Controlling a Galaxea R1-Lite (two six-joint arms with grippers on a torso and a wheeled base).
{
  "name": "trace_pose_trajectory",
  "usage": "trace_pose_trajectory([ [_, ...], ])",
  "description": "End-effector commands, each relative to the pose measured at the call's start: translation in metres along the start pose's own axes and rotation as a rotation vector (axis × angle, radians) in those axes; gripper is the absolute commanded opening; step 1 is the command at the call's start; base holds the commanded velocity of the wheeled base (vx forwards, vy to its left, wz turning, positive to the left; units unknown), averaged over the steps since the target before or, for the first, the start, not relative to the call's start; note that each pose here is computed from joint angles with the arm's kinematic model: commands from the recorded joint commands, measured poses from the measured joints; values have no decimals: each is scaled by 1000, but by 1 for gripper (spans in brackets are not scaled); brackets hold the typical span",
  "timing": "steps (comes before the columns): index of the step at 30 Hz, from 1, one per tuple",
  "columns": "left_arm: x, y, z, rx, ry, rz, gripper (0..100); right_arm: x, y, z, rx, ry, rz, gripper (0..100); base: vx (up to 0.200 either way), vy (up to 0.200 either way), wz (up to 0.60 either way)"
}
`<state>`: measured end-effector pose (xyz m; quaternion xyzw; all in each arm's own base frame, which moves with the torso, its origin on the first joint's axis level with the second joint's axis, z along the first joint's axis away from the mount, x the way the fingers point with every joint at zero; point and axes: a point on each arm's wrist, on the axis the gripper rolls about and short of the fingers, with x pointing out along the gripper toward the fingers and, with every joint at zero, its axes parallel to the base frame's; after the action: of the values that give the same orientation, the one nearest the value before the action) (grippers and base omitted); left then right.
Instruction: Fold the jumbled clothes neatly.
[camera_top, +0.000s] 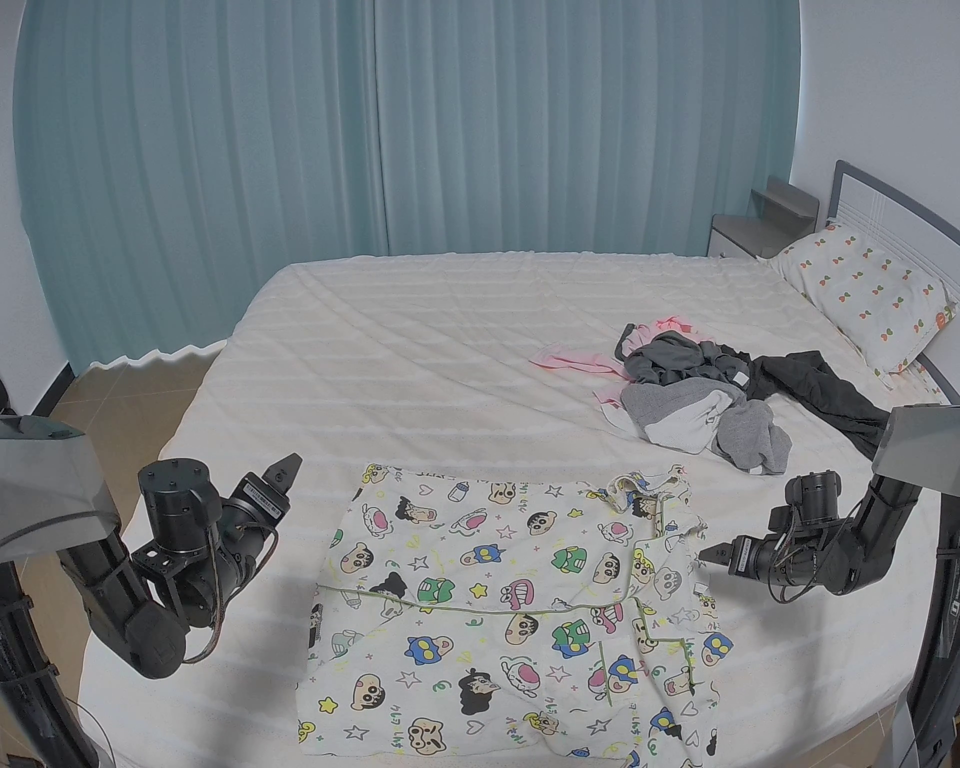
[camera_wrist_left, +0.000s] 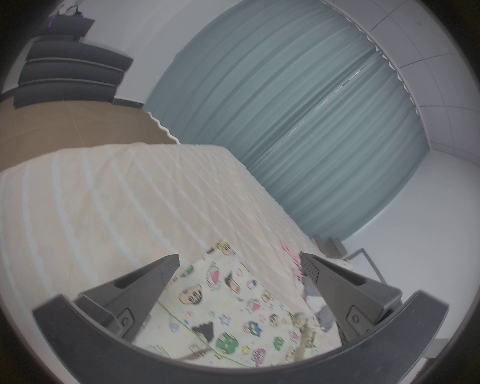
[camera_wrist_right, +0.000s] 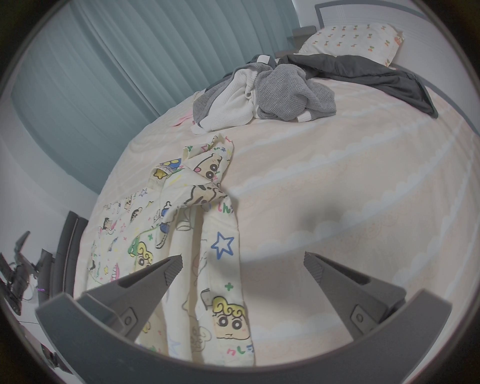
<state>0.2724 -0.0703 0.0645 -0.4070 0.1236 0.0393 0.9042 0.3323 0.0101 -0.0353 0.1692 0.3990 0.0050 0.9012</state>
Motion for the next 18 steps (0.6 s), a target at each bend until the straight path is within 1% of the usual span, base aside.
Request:
trace_pose_trajectory([
  [1, -10, -4, 0, -1, 6, -21, 100, 17, 8, -5, -36, 5, -21, 100, 0, 0, 0],
  [3, -10, -2, 0, -2, 8, -16, 100, 26, 13, -9, -51, 9, -48, 100, 0, 0, 0],
  [4, -10, -2, 0, -2, 8, -16, 100, 26, 13, -9, -51, 9, -48, 100, 0, 0, 0],
  [6, -10, -2, 0, 0, 7, -16, 100, 33, 20, -9, -72, -9, -68, 100, 0, 0, 0],
  [12, -11, -2, 0, 0, 7, -14, 100, 39, 31, -10, -112, -16, -55, 100, 0, 0, 0],
  [14, -11, -2, 0, 0, 5, -12, 100, 44, 37, -11, -127, -8, -69, 100, 0, 0, 0],
  [18, -11, -2, 0, 0, -4, -6, 100, 45, 39, -13, -131, 14, -77, 100, 0, 0, 0],
])
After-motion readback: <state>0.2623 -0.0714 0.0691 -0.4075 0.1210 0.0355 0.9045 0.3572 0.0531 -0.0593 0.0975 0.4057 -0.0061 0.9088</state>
